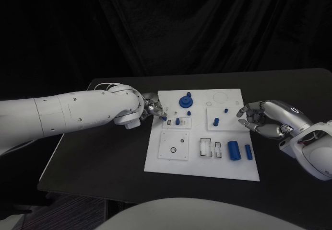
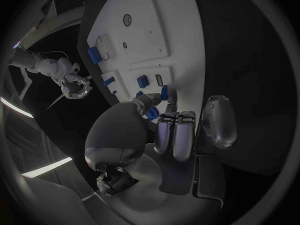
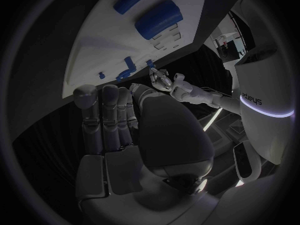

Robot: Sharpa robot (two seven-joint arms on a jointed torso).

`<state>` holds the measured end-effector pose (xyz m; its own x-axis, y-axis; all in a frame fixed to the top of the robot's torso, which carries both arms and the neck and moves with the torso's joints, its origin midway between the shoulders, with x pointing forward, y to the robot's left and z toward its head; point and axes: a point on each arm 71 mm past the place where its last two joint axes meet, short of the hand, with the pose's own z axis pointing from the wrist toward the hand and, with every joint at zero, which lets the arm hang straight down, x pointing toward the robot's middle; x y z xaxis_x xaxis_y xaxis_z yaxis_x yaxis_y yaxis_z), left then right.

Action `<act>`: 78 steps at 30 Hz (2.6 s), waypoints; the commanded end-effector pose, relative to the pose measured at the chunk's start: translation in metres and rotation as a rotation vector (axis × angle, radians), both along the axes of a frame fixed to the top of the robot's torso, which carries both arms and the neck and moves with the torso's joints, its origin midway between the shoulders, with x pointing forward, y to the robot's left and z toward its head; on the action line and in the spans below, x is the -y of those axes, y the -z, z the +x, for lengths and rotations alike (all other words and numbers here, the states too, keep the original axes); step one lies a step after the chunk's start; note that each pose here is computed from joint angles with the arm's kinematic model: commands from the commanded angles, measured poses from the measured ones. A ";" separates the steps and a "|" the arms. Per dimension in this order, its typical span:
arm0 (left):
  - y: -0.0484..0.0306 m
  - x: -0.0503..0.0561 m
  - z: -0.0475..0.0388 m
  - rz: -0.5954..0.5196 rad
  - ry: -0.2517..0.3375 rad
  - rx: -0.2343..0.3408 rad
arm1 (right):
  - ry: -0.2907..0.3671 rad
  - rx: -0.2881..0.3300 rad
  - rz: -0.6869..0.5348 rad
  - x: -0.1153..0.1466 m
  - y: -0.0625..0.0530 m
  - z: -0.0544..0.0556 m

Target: Assemble the parts on the task board

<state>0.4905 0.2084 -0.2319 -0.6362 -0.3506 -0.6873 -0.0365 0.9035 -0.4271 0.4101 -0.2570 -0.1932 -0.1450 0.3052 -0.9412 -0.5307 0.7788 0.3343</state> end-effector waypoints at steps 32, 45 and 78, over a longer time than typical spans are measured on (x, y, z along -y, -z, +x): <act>0.0159 0.007 -0.0110 -0.044 0.025 -0.007 | 0.022 -0.007 0.005 0.003 0.000 0.001; 0.0174 0.005 -0.0126 -0.031 0.031 -0.030 | 0.024 -0.012 0.002 0.003 0.001 0.001; 0.0238 0.001 -0.0116 -0.027 0.046 -0.052 | 0.032 -0.036 0.003 0.003 0.003 0.002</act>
